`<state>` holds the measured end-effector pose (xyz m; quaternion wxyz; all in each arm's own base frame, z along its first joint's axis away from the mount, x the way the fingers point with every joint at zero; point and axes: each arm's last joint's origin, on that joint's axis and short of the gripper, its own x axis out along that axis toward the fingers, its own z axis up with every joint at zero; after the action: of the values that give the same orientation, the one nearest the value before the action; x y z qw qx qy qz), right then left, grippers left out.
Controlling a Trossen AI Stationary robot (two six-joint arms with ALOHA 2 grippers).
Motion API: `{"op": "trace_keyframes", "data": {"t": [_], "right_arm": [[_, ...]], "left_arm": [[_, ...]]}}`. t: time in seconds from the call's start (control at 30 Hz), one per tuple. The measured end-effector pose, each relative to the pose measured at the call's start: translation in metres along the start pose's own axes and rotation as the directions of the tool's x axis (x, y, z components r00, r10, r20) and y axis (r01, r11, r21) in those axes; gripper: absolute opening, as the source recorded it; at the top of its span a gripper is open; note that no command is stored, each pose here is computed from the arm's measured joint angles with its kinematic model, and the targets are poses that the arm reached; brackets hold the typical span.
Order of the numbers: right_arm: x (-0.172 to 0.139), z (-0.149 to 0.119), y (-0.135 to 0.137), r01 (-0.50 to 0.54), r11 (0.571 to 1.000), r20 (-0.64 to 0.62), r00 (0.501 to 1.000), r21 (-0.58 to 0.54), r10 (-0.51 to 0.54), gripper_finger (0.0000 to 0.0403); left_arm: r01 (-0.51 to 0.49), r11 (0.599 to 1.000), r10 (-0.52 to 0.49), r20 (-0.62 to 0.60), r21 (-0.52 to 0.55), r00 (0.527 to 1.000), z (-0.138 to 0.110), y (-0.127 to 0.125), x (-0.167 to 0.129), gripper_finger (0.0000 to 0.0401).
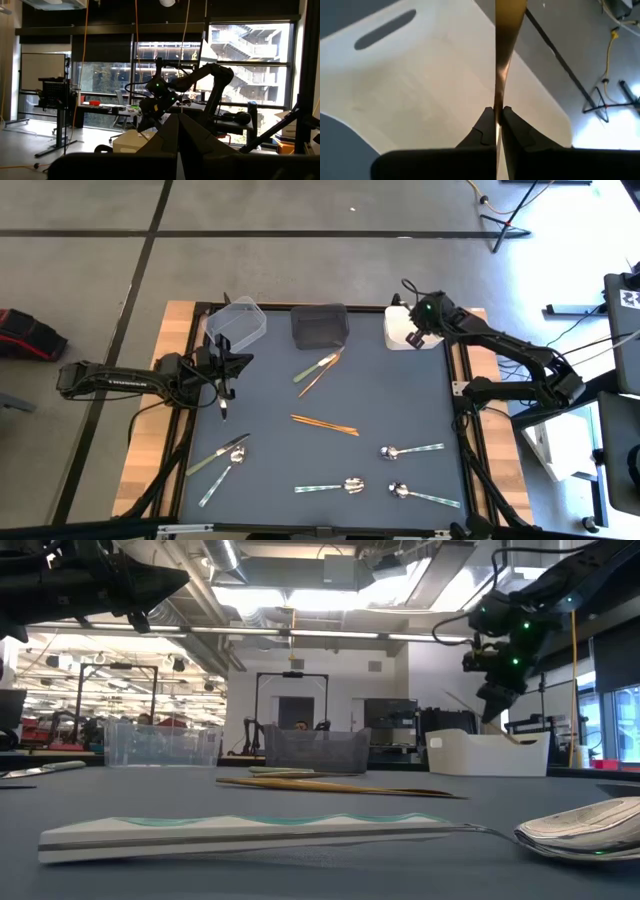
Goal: Sort silverware by color (type)
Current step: Put the right gold table knife into the white bin, then put the middle gold table knife into the white bin
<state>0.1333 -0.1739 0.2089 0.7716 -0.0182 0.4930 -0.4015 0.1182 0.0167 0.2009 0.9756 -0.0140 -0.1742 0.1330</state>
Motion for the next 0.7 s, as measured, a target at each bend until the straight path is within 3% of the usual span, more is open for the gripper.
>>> {"op": "trace_keyframes", "data": {"t": [0.33,0.53,0.7], "right_arm": [[0.011,-0.006,0.006,-0.02,1.0,-0.04,0.999,0.009,0.021,0.001],[0.019,-0.006,0.007,-0.005,1.0,-0.076,0.997,-0.002,0.004,0.0089],[-0.003,0.015,-0.008,0.008,0.999,-0.093,0.996,0.034,-0.005,0.0146]], "left_arm": [[0.0,1.0,0.0,0.0,0.0,1.0,0.0,0.0,0.0,0.0],[0.001,1.0,-0.001,0.003,-0.009,1.0,0.0,0.0,0.0,0.0],[0.002,1.0,-0.002,0.013,-0.011,1.0,0.001,0.0,0.0,0.0]]}}
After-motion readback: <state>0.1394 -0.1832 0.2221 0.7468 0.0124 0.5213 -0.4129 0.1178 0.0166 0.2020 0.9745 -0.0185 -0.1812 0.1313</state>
